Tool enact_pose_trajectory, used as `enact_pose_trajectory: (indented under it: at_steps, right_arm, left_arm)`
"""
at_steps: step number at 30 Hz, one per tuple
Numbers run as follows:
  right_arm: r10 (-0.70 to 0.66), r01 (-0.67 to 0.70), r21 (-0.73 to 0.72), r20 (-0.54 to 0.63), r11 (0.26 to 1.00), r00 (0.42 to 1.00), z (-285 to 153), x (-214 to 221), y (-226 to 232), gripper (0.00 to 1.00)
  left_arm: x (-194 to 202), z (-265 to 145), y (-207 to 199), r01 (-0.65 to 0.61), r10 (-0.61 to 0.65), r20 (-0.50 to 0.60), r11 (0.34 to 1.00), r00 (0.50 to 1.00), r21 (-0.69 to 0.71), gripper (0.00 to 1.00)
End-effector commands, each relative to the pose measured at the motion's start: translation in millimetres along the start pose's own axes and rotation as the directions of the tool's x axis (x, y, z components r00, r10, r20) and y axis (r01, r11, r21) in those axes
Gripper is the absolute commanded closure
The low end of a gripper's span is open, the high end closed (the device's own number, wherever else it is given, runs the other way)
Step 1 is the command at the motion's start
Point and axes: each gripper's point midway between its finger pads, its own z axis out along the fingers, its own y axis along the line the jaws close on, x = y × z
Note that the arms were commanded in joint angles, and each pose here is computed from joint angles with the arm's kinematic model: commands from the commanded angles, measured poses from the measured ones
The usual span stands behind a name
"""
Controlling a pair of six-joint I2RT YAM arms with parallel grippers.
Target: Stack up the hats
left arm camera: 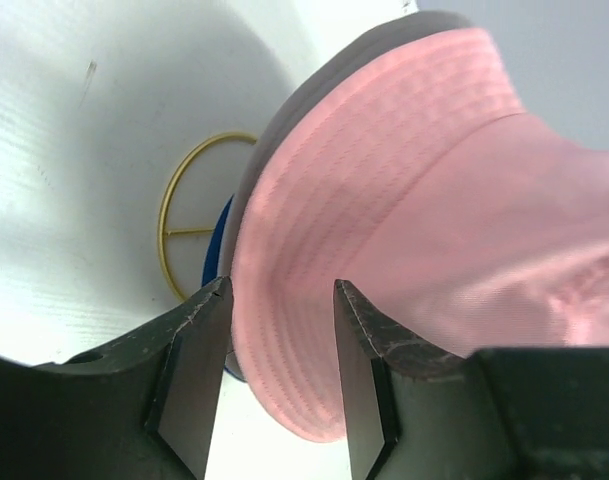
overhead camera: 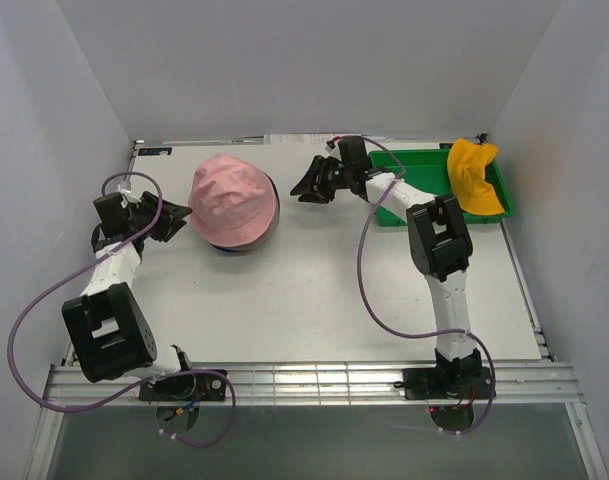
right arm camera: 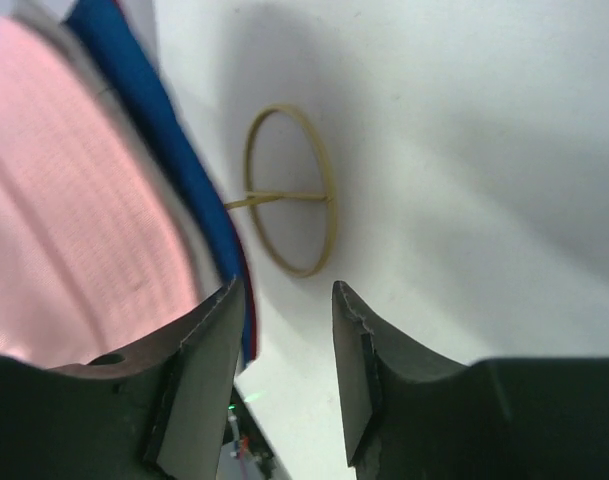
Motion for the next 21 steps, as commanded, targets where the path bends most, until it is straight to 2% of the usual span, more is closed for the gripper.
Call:
enact_pose_trajectory:
  at_steps: [1, 2, 4, 5, 9, 16, 21]
  right_arm:
    - [-0.046, 0.061, -0.136, 0.105, 0.989, 0.993, -41, -8, 69, 0.53]
    - [-0.02, 0.031, -0.111, 0.095, 0.993, 0.995, -41, 6, 55, 0.53]
    - [-0.05, 0.07, -0.145, 0.137, 0.987, 0.989, -57, 15, 79, 0.52]
    - [-0.021, 0.037, -0.126, 0.13, 0.991, 0.991, -56, 28, 68, 0.52]
    - [-0.038, 0.062, -0.175, 0.134, 0.983, 0.99, -64, 56, 100, 0.45]
    - [-0.023, 0.048, -0.235, 0.105, 0.971, 0.994, -42, 122, 133, 0.39]
    - [-0.026, 0.064, -0.24, 0.159, 0.969, 0.987, -28, 138, 144, 0.33]
  left_arm:
    - [-26, -14, -28, -0.064, 0.061, 0.076, 0.997, 0.995, 0.032, 0.44]
    - [-29, -13, -32, -0.059, 0.056, 0.08, 0.998, 0.995, 0.038, 0.44]
    - [-38, -10, -39, -0.064, 0.059, 0.093, 0.996, 0.994, 0.056, 0.43]
    - [-40, -9, -43, -0.065, 0.059, 0.09, 0.996, 0.994, 0.068, 0.43]
    - [-58, -2, -60, -0.062, 0.048, 0.107, 0.99, 0.993, 0.126, 0.4]
    - [-76, 18, -74, -0.076, 0.058, 0.105, 0.981, 0.993, 0.178, 0.39]
    - [-77, 23, -72, -0.08, 0.067, 0.08, 0.982, 0.995, 0.174, 0.39]
